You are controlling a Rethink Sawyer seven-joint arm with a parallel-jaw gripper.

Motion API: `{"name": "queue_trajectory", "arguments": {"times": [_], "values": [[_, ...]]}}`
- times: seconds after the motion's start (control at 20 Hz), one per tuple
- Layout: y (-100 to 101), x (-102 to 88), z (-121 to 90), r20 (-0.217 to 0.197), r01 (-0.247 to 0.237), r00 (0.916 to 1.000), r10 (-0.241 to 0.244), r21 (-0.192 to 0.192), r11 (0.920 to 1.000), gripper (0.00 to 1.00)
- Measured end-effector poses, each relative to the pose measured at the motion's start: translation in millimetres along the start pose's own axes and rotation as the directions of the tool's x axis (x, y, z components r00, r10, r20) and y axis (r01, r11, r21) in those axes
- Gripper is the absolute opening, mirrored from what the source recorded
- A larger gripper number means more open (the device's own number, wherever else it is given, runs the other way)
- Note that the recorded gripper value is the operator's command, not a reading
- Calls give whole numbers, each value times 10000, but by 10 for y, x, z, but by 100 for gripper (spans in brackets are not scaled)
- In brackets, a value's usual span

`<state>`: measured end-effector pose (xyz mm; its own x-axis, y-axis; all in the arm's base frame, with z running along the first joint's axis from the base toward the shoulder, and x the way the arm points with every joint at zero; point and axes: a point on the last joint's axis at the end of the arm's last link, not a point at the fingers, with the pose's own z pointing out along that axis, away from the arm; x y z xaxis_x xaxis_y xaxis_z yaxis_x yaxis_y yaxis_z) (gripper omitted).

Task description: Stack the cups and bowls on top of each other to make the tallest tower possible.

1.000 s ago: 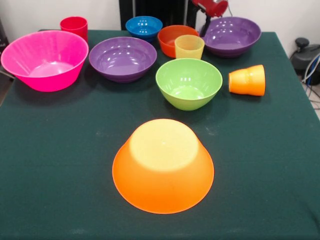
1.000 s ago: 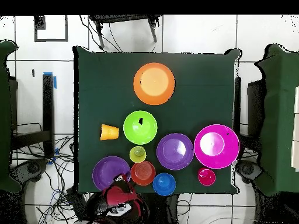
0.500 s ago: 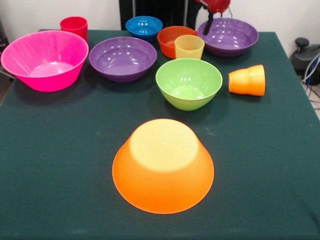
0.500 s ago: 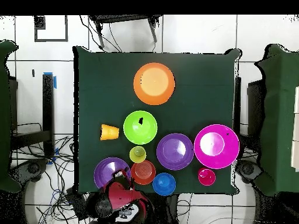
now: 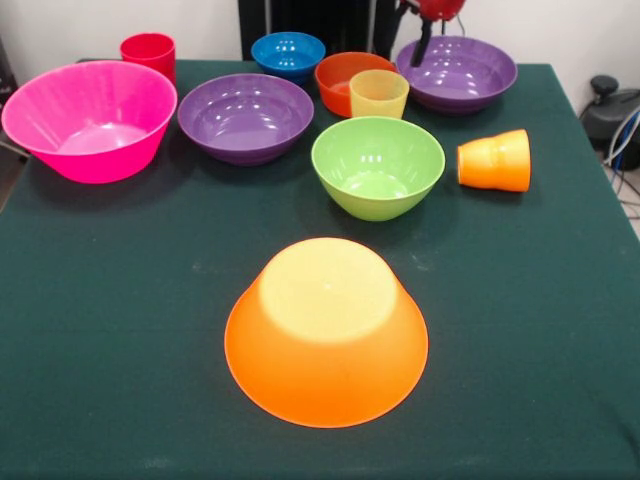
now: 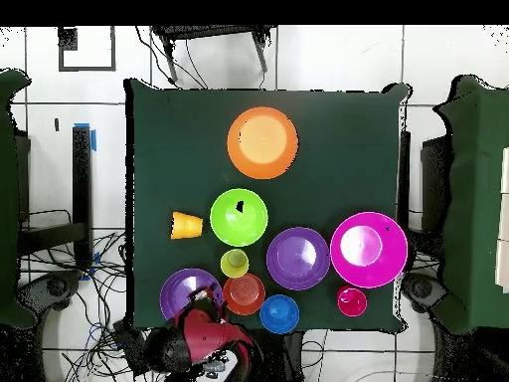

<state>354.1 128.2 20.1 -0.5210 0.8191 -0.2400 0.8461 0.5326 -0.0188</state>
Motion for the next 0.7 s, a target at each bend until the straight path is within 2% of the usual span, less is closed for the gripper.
{"name": "queue_trajectory", "arguments": {"times": [0.5,0.7], "values": [[-171,-56,115,305,182,9993,-198,511,9985,100],[-176,-115,151,540,312,9980,-343,570,9979,100]]}}
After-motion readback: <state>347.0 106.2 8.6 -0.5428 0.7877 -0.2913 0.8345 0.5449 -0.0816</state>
